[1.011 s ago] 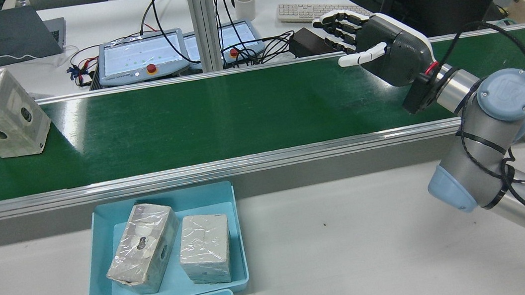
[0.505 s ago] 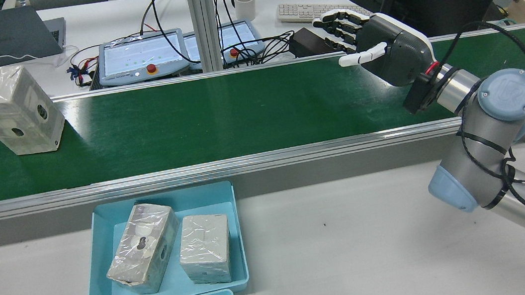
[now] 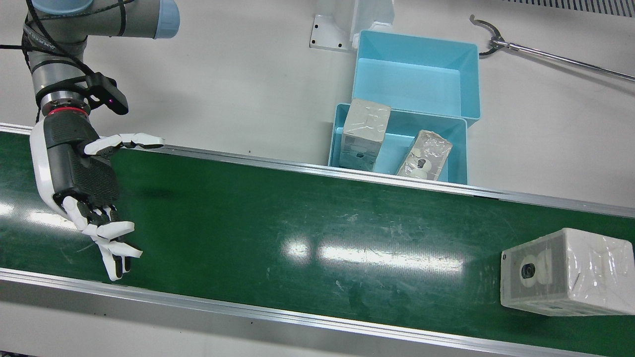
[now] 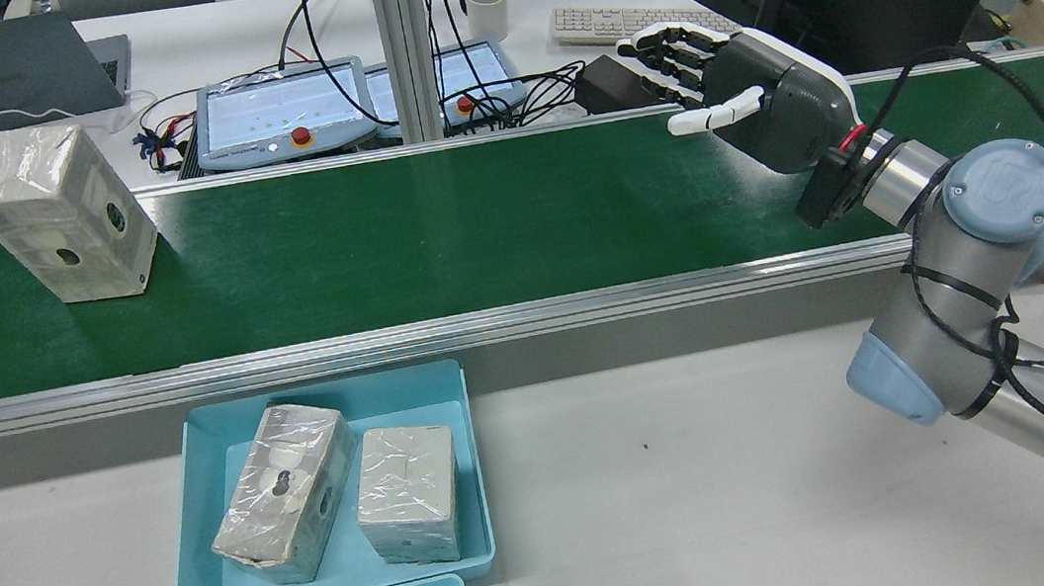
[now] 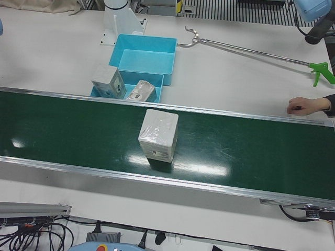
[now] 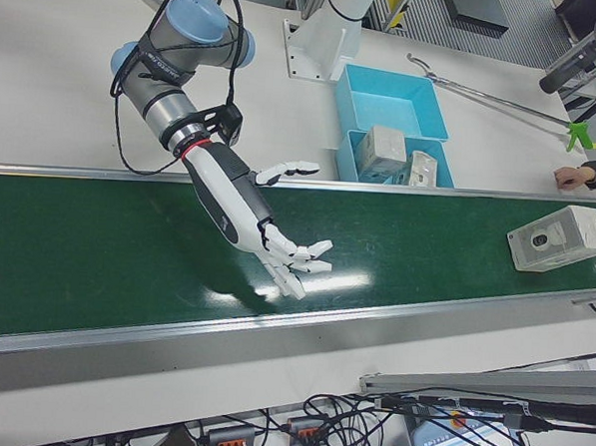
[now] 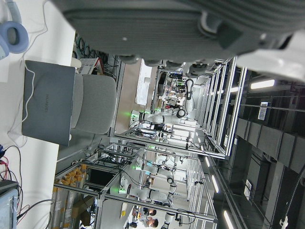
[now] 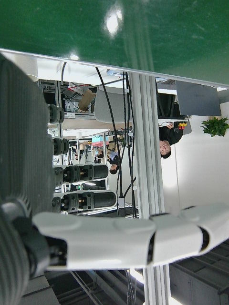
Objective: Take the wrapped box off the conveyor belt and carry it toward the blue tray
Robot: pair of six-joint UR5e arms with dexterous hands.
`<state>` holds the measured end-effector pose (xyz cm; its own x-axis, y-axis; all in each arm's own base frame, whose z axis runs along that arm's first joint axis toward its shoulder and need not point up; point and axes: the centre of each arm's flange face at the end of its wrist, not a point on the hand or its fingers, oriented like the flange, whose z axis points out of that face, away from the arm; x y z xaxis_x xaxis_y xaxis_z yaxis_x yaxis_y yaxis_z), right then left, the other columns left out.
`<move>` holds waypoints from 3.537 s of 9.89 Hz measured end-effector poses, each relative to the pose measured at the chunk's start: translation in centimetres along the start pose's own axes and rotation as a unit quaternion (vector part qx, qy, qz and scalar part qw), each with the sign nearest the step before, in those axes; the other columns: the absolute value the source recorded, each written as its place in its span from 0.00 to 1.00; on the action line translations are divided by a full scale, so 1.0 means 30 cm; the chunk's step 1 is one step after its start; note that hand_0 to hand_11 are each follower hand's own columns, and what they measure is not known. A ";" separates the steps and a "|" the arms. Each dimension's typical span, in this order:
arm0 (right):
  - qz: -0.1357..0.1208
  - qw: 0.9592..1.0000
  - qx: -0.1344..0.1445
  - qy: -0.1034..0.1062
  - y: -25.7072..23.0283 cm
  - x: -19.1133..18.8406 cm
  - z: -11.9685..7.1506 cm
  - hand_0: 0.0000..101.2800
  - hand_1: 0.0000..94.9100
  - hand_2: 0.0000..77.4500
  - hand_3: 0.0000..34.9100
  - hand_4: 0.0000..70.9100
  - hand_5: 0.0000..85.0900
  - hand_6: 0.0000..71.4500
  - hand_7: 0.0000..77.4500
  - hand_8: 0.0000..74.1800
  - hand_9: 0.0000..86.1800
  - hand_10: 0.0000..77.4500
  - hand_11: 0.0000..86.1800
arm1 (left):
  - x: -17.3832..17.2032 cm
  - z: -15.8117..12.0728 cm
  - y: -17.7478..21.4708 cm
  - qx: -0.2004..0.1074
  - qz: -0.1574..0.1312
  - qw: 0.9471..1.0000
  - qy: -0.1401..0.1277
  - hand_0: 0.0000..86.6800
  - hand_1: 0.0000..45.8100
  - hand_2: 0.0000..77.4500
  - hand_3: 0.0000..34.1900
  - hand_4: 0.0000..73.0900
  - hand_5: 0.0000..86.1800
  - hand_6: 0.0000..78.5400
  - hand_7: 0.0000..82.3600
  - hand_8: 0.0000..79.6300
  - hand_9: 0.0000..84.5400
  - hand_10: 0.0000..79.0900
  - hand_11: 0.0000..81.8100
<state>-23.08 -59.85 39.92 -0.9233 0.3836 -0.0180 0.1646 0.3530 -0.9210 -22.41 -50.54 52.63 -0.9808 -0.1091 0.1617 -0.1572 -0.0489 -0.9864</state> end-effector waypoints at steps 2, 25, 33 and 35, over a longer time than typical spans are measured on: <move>0.001 1.000 0.001 -0.008 0.005 0.001 0.003 0.49 0.17 0.22 0.29 0.15 0.40 0.04 0.27 0.01 0.07 0.02 0.06 | 0.000 0.000 0.000 0.000 0.000 1.000 0.000 0.00 0.00 0.01 0.00 0.00 0.01 0.01 0.00 0.00 0.00 0.01 0.00; 0.002 1.000 0.023 -0.013 0.037 0.005 -0.007 0.50 0.18 0.27 0.60 0.17 0.44 0.07 0.33 0.00 0.07 0.00 0.02 | 0.000 0.000 0.000 0.000 0.000 1.000 0.000 0.00 0.00 0.01 0.00 0.00 0.01 0.01 0.00 0.00 0.00 0.00 0.00; 0.005 1.000 0.015 -0.024 0.050 -0.033 -0.009 0.47 0.16 0.25 0.46 0.18 0.43 0.05 0.28 0.01 0.09 0.00 0.01 | 0.000 0.000 0.000 0.000 0.000 1.000 0.000 0.00 0.00 0.01 0.00 0.00 0.01 0.00 0.00 0.00 0.00 0.01 0.00; 0.004 1.000 0.012 -0.029 0.063 -0.056 -0.010 0.47 0.16 0.25 0.40 0.22 0.44 0.09 0.30 0.04 0.12 0.00 0.01 | 0.000 0.000 0.000 0.000 0.000 1.000 0.000 0.00 0.00 0.01 0.00 0.00 0.01 0.00 0.01 0.00 0.00 0.01 0.00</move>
<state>-21.13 -59.59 38.33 -0.9407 0.3360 -0.0474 0.1647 0.3300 -0.9295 -22.41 -50.54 52.63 -0.9808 -0.1091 0.1618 -0.1572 -0.0489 -0.9864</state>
